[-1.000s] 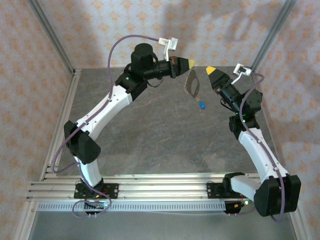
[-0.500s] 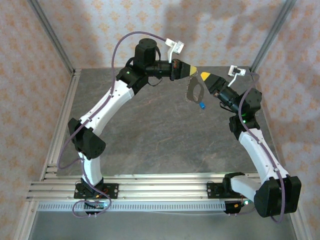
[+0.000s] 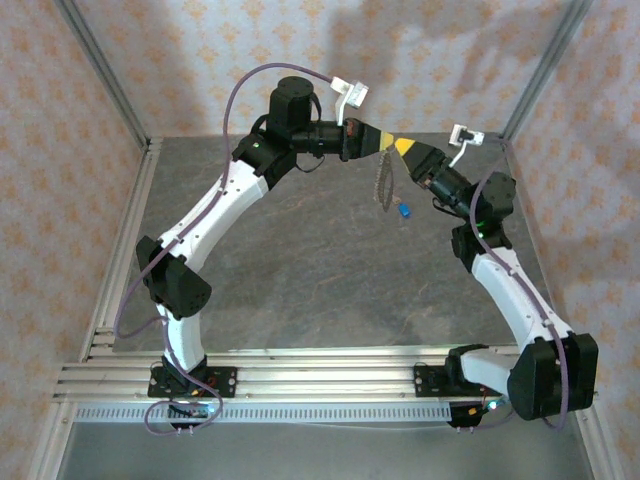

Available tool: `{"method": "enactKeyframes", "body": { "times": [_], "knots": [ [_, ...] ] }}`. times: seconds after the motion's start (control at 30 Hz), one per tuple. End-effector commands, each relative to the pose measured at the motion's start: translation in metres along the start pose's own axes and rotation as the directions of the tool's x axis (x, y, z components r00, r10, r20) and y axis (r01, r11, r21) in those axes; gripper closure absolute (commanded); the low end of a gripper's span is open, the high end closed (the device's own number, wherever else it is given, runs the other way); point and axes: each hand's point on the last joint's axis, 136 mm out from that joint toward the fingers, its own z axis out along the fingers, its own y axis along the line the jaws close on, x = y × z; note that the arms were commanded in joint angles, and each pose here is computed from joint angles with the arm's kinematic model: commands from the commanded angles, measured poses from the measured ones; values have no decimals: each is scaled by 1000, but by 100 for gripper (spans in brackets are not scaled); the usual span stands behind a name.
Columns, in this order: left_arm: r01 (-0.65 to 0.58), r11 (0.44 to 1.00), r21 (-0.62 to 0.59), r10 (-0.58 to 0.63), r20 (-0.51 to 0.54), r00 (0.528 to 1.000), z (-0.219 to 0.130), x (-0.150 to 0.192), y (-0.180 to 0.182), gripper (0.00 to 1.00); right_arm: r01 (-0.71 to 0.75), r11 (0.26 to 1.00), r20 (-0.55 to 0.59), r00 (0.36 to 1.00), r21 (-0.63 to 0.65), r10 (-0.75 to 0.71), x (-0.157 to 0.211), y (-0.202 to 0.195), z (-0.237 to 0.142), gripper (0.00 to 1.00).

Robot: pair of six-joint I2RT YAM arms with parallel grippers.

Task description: Put the keys on the keyring

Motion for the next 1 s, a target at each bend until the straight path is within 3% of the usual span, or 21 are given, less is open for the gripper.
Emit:
{"method": "enactKeyframes", "body": {
  "times": [0.0,0.1,0.3,0.53,0.67,0.93,0.97],
  "knots": [
    [-54,997,55,53,31,998,-3,-15,-17,100,64,994,25,998,-85,-62,-10,30,7,71],
    [-56,997,58,54,30,998,-2,-14,-18,100,66,993,22,998,-94,-64,-9,34,9,74],
    [-57,997,54,55,36,998,-2,-16,-18,100,52,995,7,999,-83,-52,-4,24,12,93],
    [-56,997,49,54,43,998,-1,-18,-17,100,41,997,-4,999,-59,-41,3,14,9,87],
    [-56,997,49,54,48,997,-1,-19,-17,100,38,998,-14,999,-57,-39,6,11,8,100],
    [-21,1000,22,19,79,997,-1,-25,-12,100,54,997,25,998,-60,-52,2,19,2,100],
    [-8,1000,3,7,98,995,-2,-27,-8,93,52,997,43,998,-50,-50,0,17,1,100]
  ]
}}
